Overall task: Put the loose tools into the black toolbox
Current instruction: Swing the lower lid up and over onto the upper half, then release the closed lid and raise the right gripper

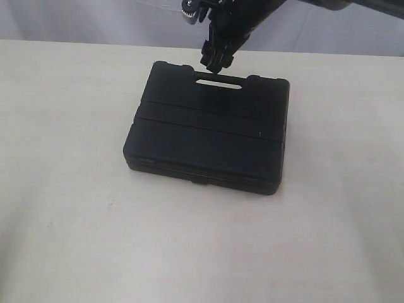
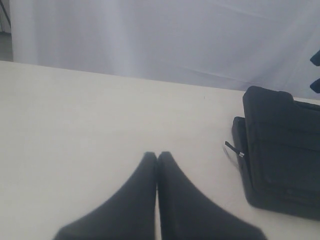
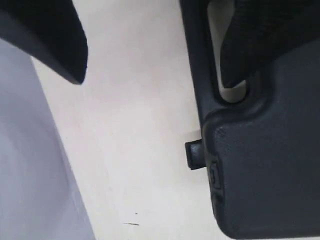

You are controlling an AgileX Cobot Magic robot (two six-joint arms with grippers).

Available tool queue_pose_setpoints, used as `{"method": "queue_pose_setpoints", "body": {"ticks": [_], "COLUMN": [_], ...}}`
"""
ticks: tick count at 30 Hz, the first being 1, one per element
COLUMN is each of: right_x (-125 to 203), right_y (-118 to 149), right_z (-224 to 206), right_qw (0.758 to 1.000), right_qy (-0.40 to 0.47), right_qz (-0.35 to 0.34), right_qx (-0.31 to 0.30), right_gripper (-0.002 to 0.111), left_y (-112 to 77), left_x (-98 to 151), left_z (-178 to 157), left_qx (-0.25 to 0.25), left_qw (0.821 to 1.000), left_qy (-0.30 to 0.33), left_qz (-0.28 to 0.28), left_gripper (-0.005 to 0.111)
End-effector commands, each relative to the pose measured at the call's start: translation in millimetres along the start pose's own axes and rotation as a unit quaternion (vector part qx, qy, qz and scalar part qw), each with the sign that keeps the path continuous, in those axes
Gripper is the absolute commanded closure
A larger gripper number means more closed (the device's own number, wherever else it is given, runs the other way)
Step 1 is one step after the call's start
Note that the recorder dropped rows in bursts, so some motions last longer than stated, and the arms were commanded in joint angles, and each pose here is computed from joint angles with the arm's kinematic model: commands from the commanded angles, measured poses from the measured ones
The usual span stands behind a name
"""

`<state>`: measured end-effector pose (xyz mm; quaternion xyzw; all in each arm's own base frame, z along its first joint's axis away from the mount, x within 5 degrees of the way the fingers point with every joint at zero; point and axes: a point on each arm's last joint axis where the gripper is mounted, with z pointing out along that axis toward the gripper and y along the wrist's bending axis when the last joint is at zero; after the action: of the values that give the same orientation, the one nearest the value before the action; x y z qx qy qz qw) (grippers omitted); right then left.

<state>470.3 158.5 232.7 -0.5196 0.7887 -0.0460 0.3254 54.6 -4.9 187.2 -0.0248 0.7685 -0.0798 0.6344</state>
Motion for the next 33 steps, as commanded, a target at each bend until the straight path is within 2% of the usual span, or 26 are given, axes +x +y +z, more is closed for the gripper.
{"method": "queue_pose_setpoints", "body": {"ticks": [1,4,9,13,17,21,26,30,33], "right_x": [-2.6,-5.4,-13.4,-15.7,-15.9,-7.0,18.7,23.3,30.4], "right_y": [-1.3,-0.3,1.0,7.2,13.8,42.2,107.0,131.0,153.4], "right_z": [-26.9,-50.5,-117.0,-174.1,-226.3,-266.1,-291.1,-291.9,-286.9], "right_qw": [0.997,0.996,0.994,0.982,0.958,0.947,0.943,0.938,0.929], "right_qy": [0.013,0.024,0.029,0.034,0.011,-0.019,-0.018,-0.137,-0.162], "right_qz": [0.073,0.08,0.095,0.176,0.283,0.314,0.307,0.309,0.317], "right_qx": [-0.02,-0.036,-0.048,-0.053,-0.032,-0.059,-0.126,-0.077,-0.096], "right_gripper": [0.038,0.043,0.062,0.081,0.109,0.109,0.109,0.109,0.109], "left_y": [-0.4,-0.4,-0.4,-0.7,-0.7,-0.7,-0.7,-0.7,-0.7], "left_x": [-1.4,-1.4,-1.4,-1.4,-1.4,-1.4,-1.4,-1.4,-1.4], "left_z": [-0.2,-0.2,-0.2,-0.2,-0.2,-0.2,-0.2,-0.2,-0.2], "left_qx": [0.002,0.002,0.002,0.003,0.003,0.003,0.003,0.003,0.003], "left_qw": [1.0,1.0,1.0,1.0,1.0,1.0,1.0,1.0,1.0], "left_qy": [0.0,0.0,0.0,0.0,0.0,0.0,0.0,0.0,0.0], "left_qz": [0.003,0.003,0.003,-0.001,-0.001,-0.001,-0.001,-0.001,-0.001], "left_gripper": [0.107,0.107,0.107,0.107,0.107,0.107,0.107,0.107,0.107]}}
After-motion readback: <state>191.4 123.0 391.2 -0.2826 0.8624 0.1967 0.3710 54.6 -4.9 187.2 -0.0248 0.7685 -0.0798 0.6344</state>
